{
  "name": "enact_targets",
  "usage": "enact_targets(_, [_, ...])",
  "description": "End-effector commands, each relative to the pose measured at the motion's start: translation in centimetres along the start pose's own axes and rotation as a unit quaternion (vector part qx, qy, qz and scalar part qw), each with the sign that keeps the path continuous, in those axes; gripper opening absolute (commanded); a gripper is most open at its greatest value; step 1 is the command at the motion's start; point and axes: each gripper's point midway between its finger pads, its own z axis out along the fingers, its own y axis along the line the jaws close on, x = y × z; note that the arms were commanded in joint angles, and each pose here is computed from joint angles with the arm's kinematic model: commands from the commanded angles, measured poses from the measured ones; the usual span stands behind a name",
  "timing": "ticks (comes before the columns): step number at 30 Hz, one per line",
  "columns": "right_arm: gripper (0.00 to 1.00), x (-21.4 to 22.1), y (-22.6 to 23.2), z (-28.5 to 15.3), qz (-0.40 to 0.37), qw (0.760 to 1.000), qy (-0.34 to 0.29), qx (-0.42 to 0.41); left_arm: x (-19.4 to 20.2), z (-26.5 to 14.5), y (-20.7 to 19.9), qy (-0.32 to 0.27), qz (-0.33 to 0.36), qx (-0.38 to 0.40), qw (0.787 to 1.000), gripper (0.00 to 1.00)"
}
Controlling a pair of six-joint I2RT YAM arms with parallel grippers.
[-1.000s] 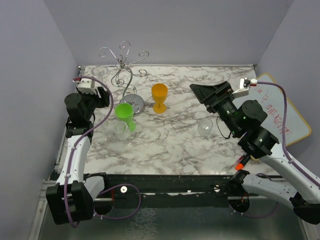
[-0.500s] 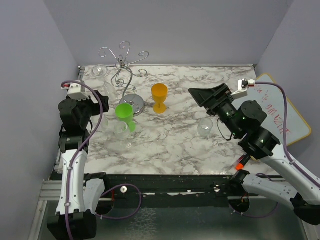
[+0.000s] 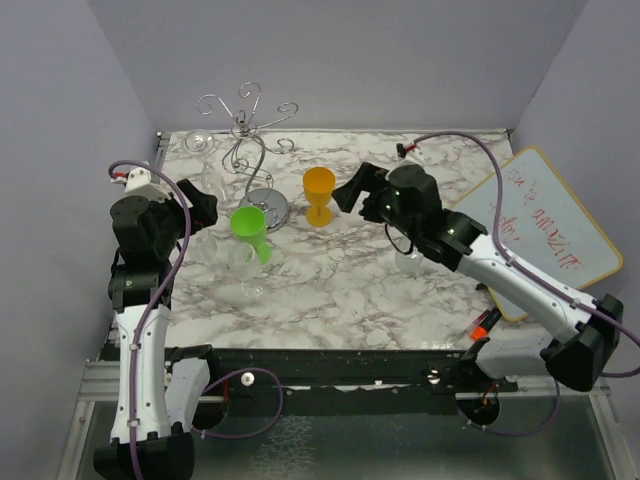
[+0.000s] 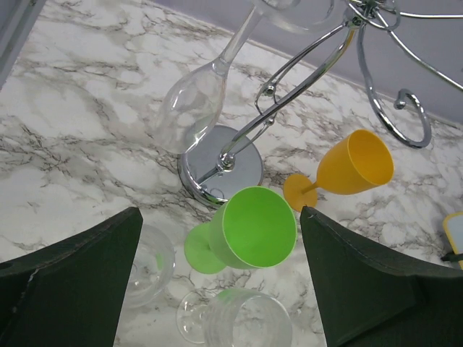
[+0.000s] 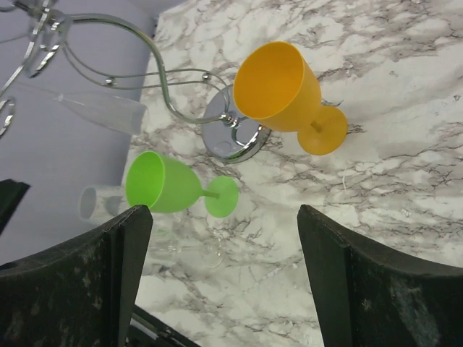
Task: Place the wine glass upside down on the wine glass rack
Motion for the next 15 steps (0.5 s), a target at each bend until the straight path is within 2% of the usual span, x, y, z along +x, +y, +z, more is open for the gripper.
enact_targets(1, [0.86, 0.4, -1.3, 3.6, -0.059, 0.996, 0.013, 0.058, -1.8, -1.5, -1.1, -0.013, 0.007, 0.010, 1.000, 0.91])
enact_targets(7, [0.81, 0.2, -4.2, 9.7, -0.126, 0.978, 0.005, 0.166, -5.2, -3.7, -4.4, -0.026, 0.047, 0.050, 0.997, 0.91])
enact_targets(15, [0.71, 1.4, -7.5, 15.0, -0.162, 0.966, 0.047, 0.195, -8.8, -7.5, -9.1, -0.057, 0.090, 0.129, 0.986, 0.91])
